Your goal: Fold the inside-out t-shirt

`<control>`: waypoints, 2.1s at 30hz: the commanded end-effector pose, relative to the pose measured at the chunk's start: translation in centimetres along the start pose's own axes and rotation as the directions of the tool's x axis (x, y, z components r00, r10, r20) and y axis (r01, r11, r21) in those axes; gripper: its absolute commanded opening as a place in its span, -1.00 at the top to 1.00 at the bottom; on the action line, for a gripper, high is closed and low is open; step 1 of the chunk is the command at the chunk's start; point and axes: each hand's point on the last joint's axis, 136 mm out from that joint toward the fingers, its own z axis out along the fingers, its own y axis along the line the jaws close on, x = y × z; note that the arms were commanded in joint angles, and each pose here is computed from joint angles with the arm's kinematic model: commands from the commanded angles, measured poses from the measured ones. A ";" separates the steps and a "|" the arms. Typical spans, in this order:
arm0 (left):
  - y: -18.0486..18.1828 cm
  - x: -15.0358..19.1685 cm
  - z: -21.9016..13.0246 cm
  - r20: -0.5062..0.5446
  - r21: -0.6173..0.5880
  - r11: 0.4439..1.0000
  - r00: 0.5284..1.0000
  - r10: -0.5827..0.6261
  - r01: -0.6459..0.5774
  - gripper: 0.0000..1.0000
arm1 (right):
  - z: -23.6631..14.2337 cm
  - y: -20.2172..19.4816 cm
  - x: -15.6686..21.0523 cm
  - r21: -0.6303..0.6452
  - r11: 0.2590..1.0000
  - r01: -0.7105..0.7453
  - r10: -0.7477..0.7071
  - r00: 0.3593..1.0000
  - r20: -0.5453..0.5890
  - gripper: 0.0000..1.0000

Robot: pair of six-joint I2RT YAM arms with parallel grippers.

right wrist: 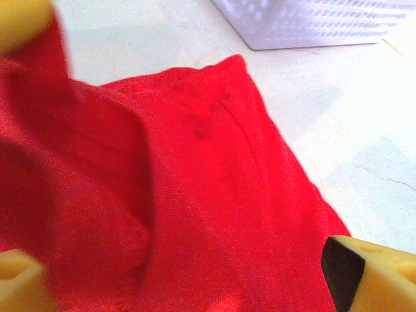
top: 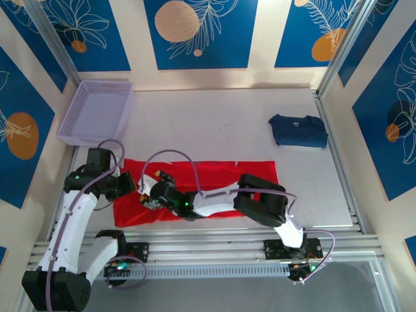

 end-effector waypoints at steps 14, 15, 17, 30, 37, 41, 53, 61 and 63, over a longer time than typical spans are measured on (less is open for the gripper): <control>0.5 0.4 0.1 -0.012 -0.014 1.000 1.000 -0.021 0.021 1.00 | -4.0 -3.5 0.7 0.159 0.987 -0.037 0.041 0.999 -0.025 -0.31; 0.5 0.4 0.1 -0.014 -0.017 1.000 1.000 -0.022 0.022 1.00 | -4.2 -3.6 0.7 0.157 0.987 -0.038 0.043 0.999 -0.032 -0.28; 0.6 0.4 0.2 -0.018 -0.020 1.000 1.000 -0.023 0.022 1.00 | -4.7 -3.6 0.7 0.150 0.988 -0.037 0.043 0.998 -0.039 -0.23; 0.9 0.6 0.5 -0.051 -0.044 0.998 0.998 -0.035 0.033 1.00 | -6.4 -1.2 3.3 -0.021 1.000 -0.019 0.015 0.985 -0.172 0.16; 1.1 1.5 0.8 -0.112 -0.061 0.997 0.992 -0.055 0.049 0.90 | -7.1 -0.1 4.6 -0.097 0.995 -0.033 0.010 0.975 -0.223 0.49; 1.4 2.1 0.3 -0.129 -0.078 0.995 0.989 -0.072 0.063 0.75 | -7.7 1.0 5.7 -0.166 0.985 -0.037 -0.005 0.969 -0.247 0.60; 0.5 -0.8 -0.5 0.012 -0.048 0.994 0.995 -0.097 0.097 -0.11 | -10.7 2.3 8.1 -0.304 0.951 -0.061 -0.047 0.941 -0.336 0.03; -1.8 -4.2 2.5 0.119 0.082 0.987 0.982 -0.147 0.138 -0.32 | -13.1 0.2 2.6 -0.468 0.833 -0.296 0.172 0.942 -0.289 -0.08; -1.7 -4.6 3.4 0.135 0.077 0.988 0.980 -0.147 0.137 -0.33 | -12.1 -0.4 1.7 -0.469 0.798 -0.378 0.258 0.918 -0.300 -0.04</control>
